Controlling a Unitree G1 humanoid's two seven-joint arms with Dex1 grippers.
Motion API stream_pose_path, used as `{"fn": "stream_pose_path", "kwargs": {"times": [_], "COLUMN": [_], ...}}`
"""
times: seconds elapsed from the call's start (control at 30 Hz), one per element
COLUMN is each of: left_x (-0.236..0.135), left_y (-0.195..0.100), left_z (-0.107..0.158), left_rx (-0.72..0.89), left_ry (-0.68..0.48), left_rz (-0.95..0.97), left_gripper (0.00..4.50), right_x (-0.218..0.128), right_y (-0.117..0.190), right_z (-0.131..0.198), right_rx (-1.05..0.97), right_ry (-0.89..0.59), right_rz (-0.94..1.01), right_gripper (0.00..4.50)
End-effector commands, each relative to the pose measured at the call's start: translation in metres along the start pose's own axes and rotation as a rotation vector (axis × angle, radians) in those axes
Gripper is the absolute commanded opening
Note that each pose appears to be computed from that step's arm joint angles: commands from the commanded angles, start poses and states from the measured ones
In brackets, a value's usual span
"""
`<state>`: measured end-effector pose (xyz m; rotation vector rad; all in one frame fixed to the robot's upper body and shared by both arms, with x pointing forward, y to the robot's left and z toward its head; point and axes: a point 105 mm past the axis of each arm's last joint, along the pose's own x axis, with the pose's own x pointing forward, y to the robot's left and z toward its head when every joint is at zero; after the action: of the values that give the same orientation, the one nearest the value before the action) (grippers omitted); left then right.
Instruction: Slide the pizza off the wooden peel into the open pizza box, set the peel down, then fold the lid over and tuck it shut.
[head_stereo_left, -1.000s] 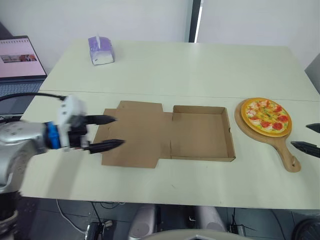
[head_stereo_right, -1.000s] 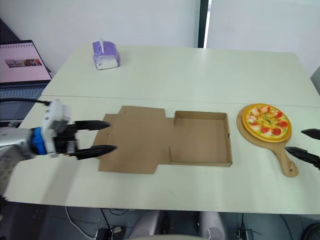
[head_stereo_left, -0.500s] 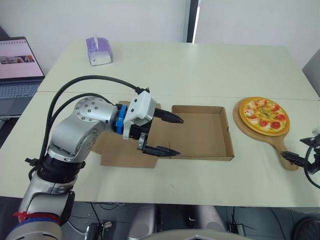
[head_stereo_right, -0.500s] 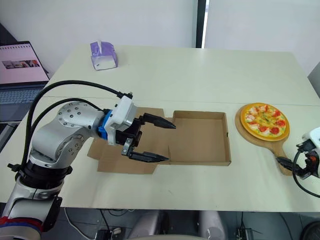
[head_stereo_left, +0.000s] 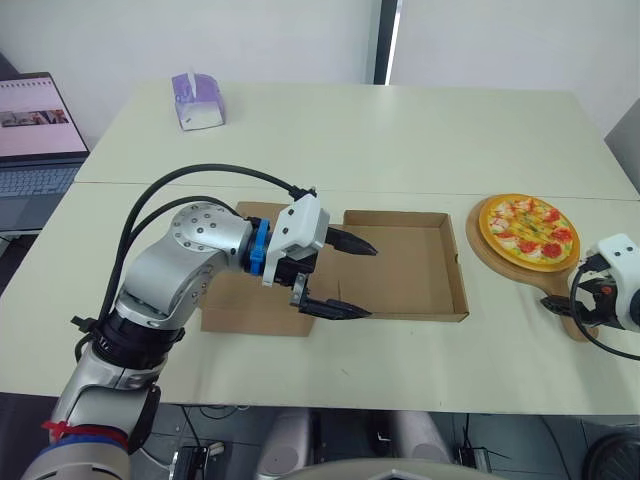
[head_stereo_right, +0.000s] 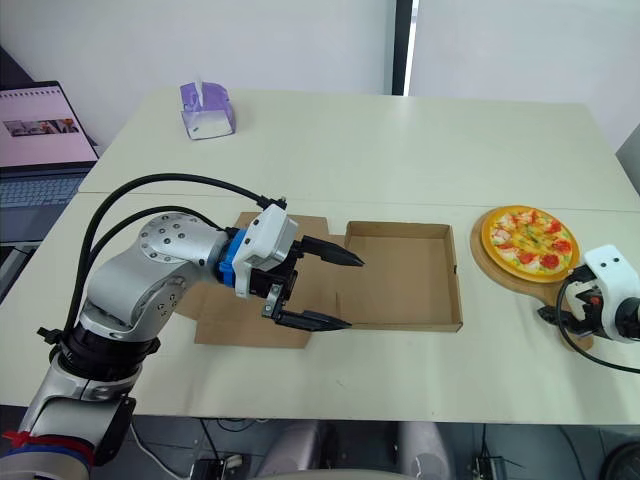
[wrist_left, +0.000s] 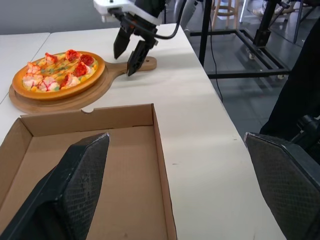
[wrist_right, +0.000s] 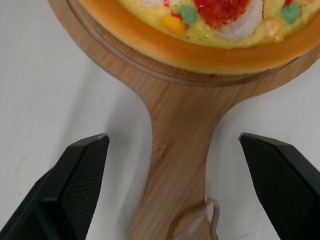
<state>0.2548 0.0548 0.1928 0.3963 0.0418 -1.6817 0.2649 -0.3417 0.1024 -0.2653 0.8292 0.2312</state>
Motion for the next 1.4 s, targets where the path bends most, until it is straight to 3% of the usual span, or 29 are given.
{"fn": "stream_pose_path", "kwargs": {"times": [0.03,0.3,0.4,0.63,0.9,1.07,1.4], "left_x": [0.001,0.003,0.002,0.000,-0.012,-0.019,-0.036], "left_y": [0.000,-0.003,-0.003,0.000,0.011,0.017,0.031], "left_z": [0.001,-0.002,-0.003,-0.005,-0.006,-0.008,-0.008], "left_rx": [0.020,0.013,0.013,0.012,-0.015,-0.014,-0.002], "left_ry": [0.001,-0.005,-0.004,0.008,0.004,0.023,0.060], "left_rz": [0.009,0.011,0.012,0.021,0.096,0.125,0.185], "left_gripper": [4.50,4.50,4.50,4.50,4.50,4.50,4.50], "right_x": [0.005,0.018,0.022,0.026,0.023,0.009,-0.033], "right_y": [-0.008,-0.006,-0.002,0.003,0.010,0.006,-0.010], "right_z": [0.006,0.001,0.001,-0.015,-0.020,0.007,0.058], "right_rx": [0.023,0.058,0.061,0.159,0.211,0.171,0.065], "right_ry": [-0.022,0.018,0.021,0.031,-0.147,-0.330,-0.534], "right_rz": [-0.016,0.060,0.071,0.068,-0.026,-0.087,-0.125], "right_gripper": [4.46,4.46,3.87,1.60,1.53,1.53,1.53]}}
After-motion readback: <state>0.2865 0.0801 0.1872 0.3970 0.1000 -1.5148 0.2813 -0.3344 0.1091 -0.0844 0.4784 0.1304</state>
